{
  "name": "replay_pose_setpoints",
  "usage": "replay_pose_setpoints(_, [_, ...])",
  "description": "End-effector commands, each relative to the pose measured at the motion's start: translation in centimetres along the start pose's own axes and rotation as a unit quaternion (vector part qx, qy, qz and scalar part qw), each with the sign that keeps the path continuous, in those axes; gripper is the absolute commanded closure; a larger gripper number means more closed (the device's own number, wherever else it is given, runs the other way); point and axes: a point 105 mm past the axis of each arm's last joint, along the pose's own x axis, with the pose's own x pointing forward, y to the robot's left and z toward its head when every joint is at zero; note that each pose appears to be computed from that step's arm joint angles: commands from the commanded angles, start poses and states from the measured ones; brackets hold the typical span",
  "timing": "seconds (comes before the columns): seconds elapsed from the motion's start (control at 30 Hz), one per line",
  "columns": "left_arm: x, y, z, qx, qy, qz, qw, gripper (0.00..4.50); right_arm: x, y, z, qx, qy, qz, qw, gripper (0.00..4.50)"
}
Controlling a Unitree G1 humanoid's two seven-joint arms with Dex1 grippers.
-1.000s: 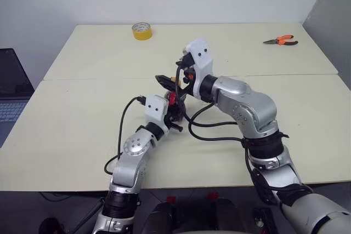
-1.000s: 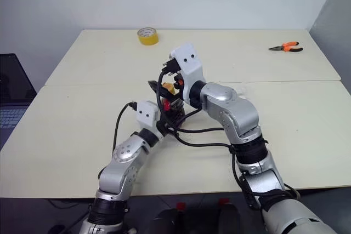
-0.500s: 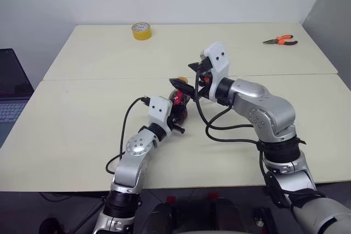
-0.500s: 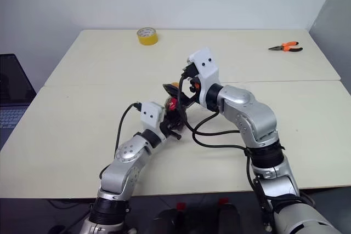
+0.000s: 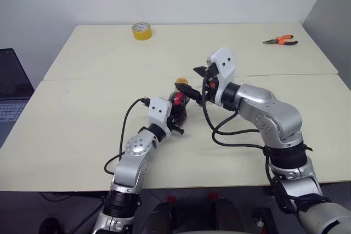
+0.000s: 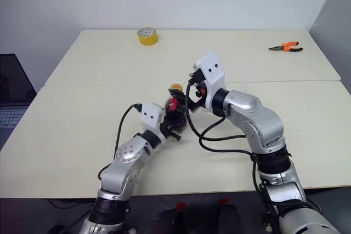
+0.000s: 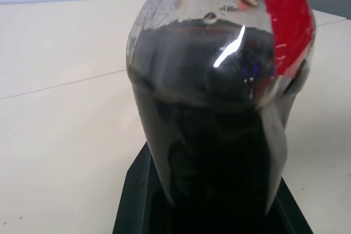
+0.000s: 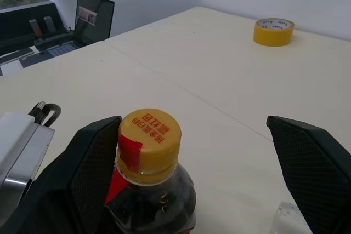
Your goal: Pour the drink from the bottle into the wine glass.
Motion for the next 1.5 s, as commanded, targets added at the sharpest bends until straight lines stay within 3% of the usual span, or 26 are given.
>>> replay_pose_setpoints(0.03, [-0.2,0.6,2.9,0.017,-0.058,0.007,0.998,3.87,-1.5,-2.2,0.4,-0.011,-0.01,-0.045,0.999,0.0])
replay_pose_setpoints(0.43, [-0.2,0.6,3.0,0.02,-0.058,0.004,0.998,3.87,-2.2,-1.0,0.5,-0.03,-0.019,0.003,0.999,0.0])
replay_pose_setpoints(0.7, [-0.2,0.7,3.0,0.021,-0.058,0.006,0.998,3.87,-3.2,1.7,1.9,-0.036,-0.052,0.096,0.993,0.0])
replay_pose_setpoints(1.0, [-0.1,0.4,3.0,0.024,-0.058,0.0,0.998,3.87,-0.8,1.3,3.6,-0.003,-0.076,0.053,0.996,0.0])
replay_pose_setpoints(1.23, [-0.2,0.3,3.0,0.034,-0.058,-0.001,0.998,3.87,1.0,2.7,2.8,0.023,-0.061,0.056,0.996,0.0])
replay_pose_setpoints(1.5, [-0.2,0.2,3.0,0.041,-0.058,-0.002,0.997,3.87,1.8,2.1,1.8,0.034,-0.034,0.034,0.998,0.0])
